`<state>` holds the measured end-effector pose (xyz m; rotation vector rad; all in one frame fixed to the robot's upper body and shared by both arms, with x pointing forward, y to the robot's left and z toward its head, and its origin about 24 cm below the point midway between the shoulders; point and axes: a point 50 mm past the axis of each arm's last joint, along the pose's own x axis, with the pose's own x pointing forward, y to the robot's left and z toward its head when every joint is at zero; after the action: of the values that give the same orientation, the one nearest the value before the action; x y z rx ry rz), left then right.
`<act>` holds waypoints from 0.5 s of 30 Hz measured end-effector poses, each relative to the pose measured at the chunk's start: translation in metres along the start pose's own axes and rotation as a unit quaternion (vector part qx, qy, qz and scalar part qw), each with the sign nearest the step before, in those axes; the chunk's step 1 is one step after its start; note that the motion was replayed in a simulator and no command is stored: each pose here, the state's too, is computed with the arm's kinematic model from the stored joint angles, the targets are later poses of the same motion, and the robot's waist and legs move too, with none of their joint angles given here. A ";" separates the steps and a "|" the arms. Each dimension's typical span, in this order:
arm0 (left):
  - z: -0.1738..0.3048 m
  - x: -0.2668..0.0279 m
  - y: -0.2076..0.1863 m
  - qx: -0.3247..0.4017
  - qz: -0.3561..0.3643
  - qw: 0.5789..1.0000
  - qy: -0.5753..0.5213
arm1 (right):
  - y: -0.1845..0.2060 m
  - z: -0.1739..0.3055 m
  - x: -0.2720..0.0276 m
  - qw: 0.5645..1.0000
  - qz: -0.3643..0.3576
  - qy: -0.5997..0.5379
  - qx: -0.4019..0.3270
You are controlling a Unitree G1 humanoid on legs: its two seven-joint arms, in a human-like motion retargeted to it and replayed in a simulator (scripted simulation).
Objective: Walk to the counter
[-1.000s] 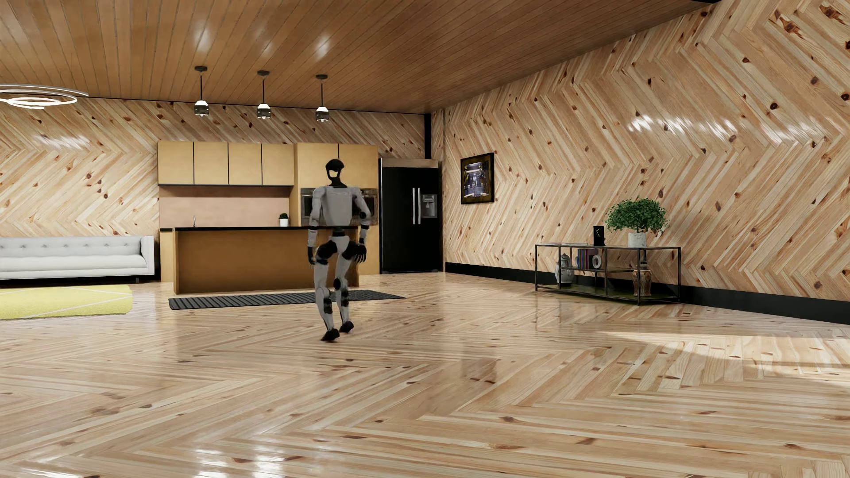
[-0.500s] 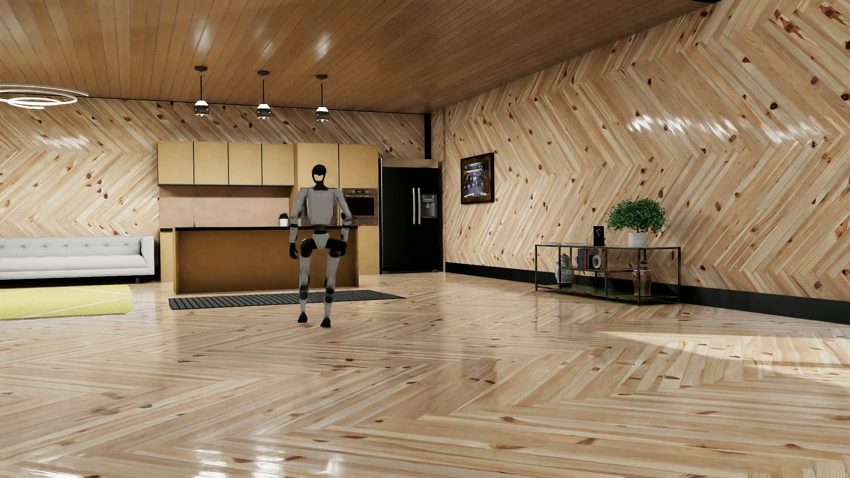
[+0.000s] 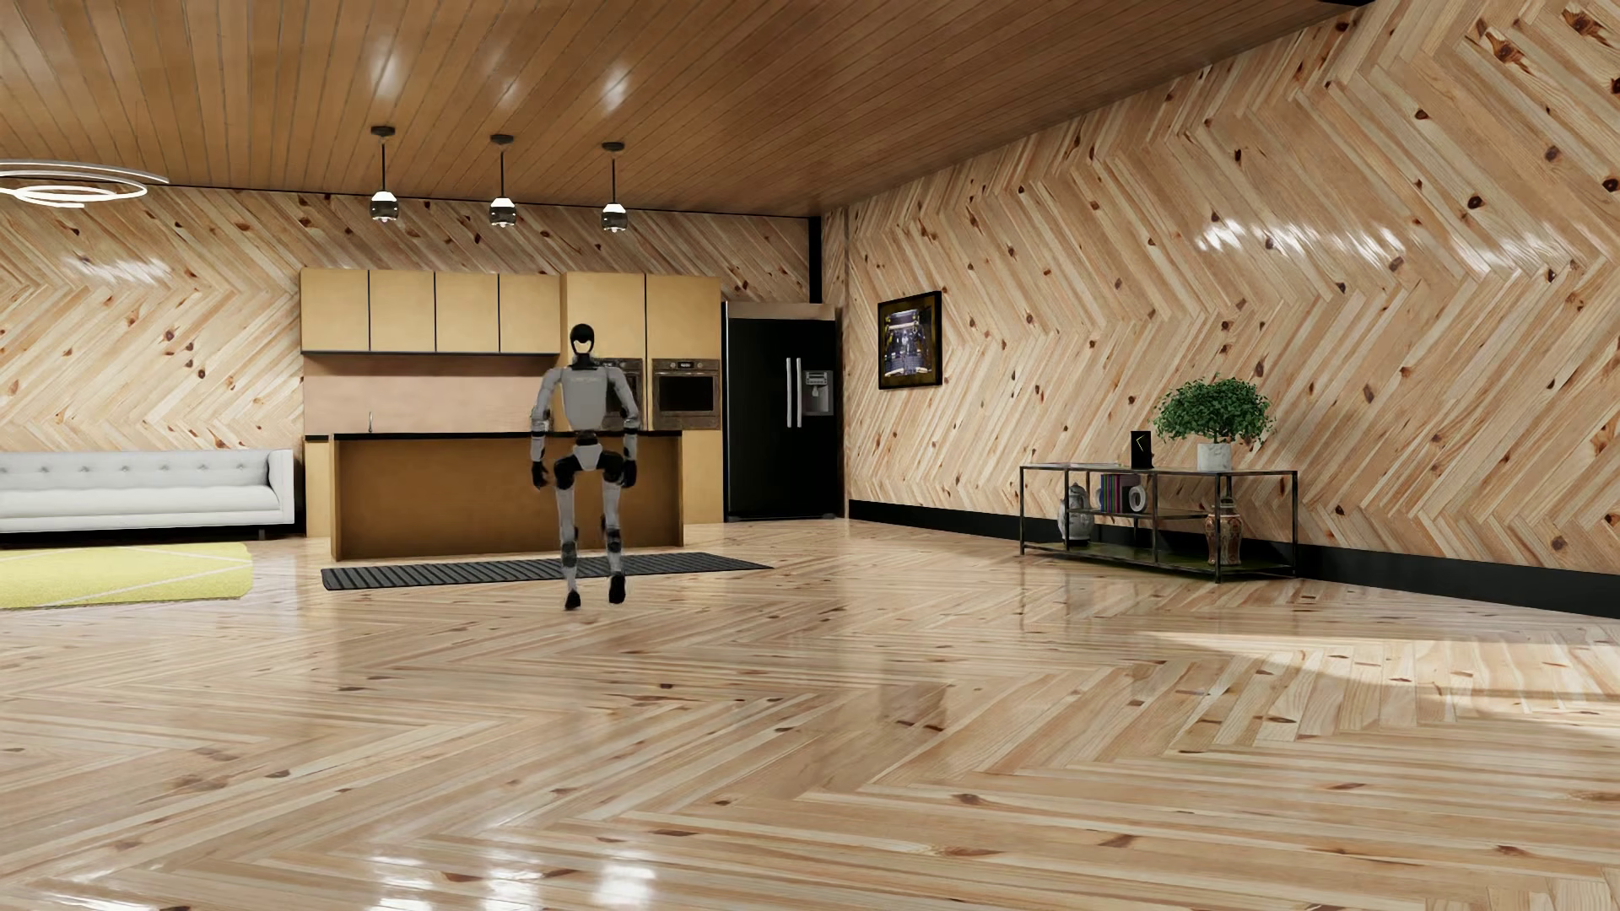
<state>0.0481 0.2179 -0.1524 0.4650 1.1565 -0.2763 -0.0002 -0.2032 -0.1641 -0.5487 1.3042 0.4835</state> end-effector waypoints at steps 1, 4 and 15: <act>0.018 0.002 0.010 0.000 0.012 0.999 -0.032 | 0.007 -0.014 -0.004 1.000 0.008 0.019 0.004; 0.063 0.003 0.038 -0.001 0.051 0.993 -0.110 | 0.027 -0.042 -0.013 0.998 0.029 0.062 0.012; -0.036 -0.010 -0.017 -0.005 -0.021 0.998 0.061 | -0.040 0.047 0.000 0.994 -0.057 -0.087 0.027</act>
<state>0.0074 0.2201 -0.1588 0.4539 1.2865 -0.2804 0.0604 -0.2047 -0.1520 -0.5212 1.1104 0.3905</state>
